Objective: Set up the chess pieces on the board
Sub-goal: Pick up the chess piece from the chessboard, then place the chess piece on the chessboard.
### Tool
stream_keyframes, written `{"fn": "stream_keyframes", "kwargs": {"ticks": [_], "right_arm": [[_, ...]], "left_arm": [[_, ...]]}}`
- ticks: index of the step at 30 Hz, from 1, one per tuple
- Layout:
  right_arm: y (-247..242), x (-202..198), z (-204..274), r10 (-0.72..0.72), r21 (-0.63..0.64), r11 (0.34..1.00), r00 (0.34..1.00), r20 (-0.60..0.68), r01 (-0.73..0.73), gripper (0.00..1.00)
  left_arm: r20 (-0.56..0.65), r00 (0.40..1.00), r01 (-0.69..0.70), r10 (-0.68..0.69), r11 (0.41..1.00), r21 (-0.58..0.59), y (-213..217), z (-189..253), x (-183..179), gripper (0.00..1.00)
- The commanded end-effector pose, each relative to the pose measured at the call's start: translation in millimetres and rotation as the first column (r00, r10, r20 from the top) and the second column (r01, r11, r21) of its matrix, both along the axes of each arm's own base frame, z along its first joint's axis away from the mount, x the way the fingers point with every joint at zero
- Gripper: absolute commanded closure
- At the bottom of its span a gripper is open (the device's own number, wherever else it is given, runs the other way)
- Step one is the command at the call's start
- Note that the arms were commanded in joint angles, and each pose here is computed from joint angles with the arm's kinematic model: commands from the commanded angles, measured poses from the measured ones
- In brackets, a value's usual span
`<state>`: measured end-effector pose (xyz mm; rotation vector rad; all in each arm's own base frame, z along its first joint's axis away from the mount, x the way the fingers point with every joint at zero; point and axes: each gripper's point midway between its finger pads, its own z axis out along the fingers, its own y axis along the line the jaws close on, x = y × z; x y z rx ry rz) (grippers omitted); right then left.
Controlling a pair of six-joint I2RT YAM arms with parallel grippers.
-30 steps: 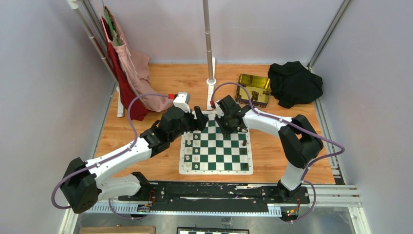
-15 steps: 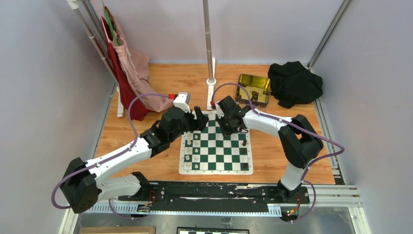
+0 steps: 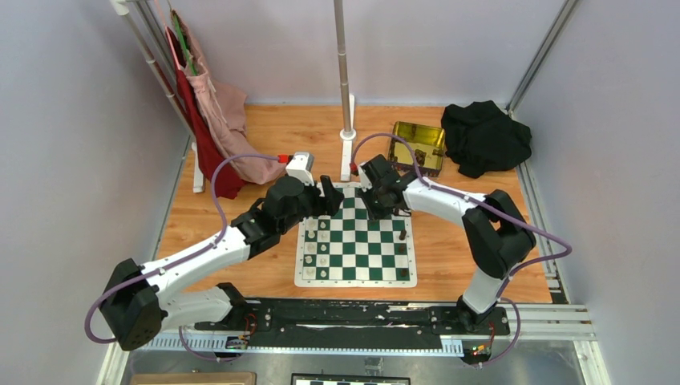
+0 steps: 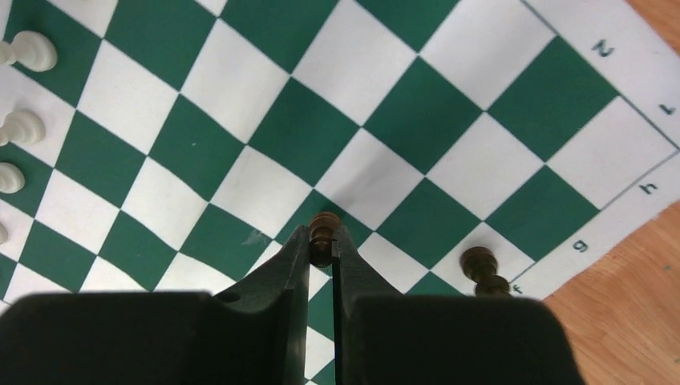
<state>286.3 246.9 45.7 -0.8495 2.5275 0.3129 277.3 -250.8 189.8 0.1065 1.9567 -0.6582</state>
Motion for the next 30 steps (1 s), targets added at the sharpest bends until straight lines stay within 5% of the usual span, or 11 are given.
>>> {"fn": "stream_keyframes", "kwargs": {"ticks": [1, 14, 30], "right_arm": [[-13.8, 26.4, 16.2, -0.068, -0.005, 0.998, 0.996, 0.053, 0.069, 1.00], [-34.8, 87.1, 14.6, -0.183, 0.001, 0.983, 0.982, 0.044, 0.184, 1.00], [-45.2, 106.0, 3.2, -0.216, -0.019, 0.976, 0.976, 0.018, 0.217, 1.00]], "left_arm": [[0.029, 1.000, -0.007, 0.007, 1.000, -0.009, -4.0, 11.7, 5.3, 0.24], [0.028, 1.000, 0.000, -0.001, 1.000, 0.004, -9.5, 11.4, 10.3, 0.24], [0.030, 1.000, 0.008, -0.008, 1.000, 0.012, -15.9, 10.6, 15.8, 0.23]]}}
